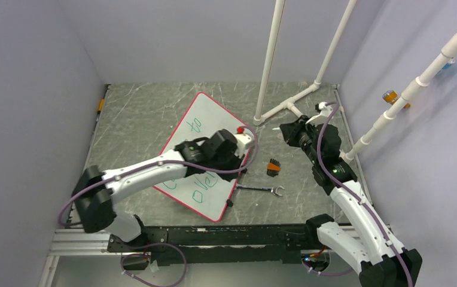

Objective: Write a sentence on the whiteboard
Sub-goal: Move the whiteboard stand to the center of the board, then pick up the pen cap from the center of the board, then close the whiteboard marker.

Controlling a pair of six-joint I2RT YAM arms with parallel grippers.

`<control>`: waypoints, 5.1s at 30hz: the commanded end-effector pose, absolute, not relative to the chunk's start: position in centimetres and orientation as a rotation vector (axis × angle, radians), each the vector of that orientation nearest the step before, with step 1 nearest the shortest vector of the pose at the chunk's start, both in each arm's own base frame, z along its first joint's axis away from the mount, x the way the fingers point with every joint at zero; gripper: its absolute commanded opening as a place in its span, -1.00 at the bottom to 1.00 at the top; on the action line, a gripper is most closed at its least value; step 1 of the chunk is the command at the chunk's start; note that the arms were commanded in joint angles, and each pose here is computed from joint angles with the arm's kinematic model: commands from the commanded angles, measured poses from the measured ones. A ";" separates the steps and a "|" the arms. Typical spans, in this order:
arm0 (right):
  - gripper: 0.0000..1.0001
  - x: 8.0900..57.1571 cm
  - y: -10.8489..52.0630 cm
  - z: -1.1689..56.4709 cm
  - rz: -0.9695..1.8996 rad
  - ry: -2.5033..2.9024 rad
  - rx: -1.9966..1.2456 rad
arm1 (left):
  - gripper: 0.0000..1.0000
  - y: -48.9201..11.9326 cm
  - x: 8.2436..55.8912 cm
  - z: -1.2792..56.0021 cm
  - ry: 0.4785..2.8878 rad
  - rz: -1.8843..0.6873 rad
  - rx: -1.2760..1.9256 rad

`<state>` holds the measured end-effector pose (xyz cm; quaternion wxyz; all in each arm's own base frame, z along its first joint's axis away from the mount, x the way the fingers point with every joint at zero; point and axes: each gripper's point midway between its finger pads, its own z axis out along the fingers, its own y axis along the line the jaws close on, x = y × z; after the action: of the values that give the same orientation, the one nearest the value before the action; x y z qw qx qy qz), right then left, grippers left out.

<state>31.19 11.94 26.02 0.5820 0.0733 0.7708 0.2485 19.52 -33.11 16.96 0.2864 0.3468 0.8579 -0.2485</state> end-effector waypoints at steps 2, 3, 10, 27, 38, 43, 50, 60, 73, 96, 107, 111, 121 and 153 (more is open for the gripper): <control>-1.00 30.9 10.1 28.4 0.502 1.747 0.209 | -0.73 -38.3 19.6 14.3 2.329 -0.741 0.852; -1.00 30.8 10.1 28.4 0.501 1.747 0.208 | -0.74 -38.8 19.7 13.6 2.341 -0.738 0.854; -1.00 30.5 10.1 28.5 0.501 1.746 0.203 | -0.78 -39.9 20.6 9.1 2.426 -0.673 0.827; -1.00 30.9 10.7 27.9 0.523 1.758 0.187 | -0.81 -35.0 24.2 4.2 2.503 -0.431 0.679; -1.00 31.1 11.0 27.4 0.538 1.768 0.187 | -0.82 -30.2 26.3 3.5 2.515 -0.330 0.576; -1.00 31.3 11.2 27.2 0.549 1.772 0.188 | -0.81 -27.7 27.5 4.0 2.509 -0.310 0.518; -1.00 31.2 11.3 27.1 0.552 1.772 0.185 | -0.79 -27.7 27.6 4.9 2.480 -0.352 0.585; -1.00 31.1 11.1 27.1 0.547 1.770 0.189 | -0.59 -29.2 27.2 8.1 2.400 -0.449 0.727; -1.00 30.8 10.8 27.7 0.535 1.759 0.187 | 0.02 -30.0 23.1 13.4 2.234 -0.411 1.105; -1.00 29.7 10.6 27.7 0.540 1.753 0.180 | 0.18 -29.5 11.9 5.5 2.167 -0.280 1.760; -1.00 29.4 10.1 27.9 0.513 1.749 0.177 | 0.05 -29.3 12.5 1.6 2.204 -0.110 1.868; -1.00 29.6 10.2 27.8 0.516 1.753 0.173 | -0.08 -29.3 12.2 0.7 2.207 -0.124 1.880; -1.00 29.4 10.6 28.2 0.535 1.751 0.154 | -1.00 -30.3 12.8 2.6 2.166 -0.213 1.780; -1.00 25.8 17.4 31.3 0.892 1.691 -0.266 | -1.00 -33.9 23.3 22.1 1.615 -0.675 1.247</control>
<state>26.60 16.07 26.90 0.5365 -0.0609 0.7693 0.3415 22.38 -32.49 19.89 0.4571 0.5004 0.6927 -0.2467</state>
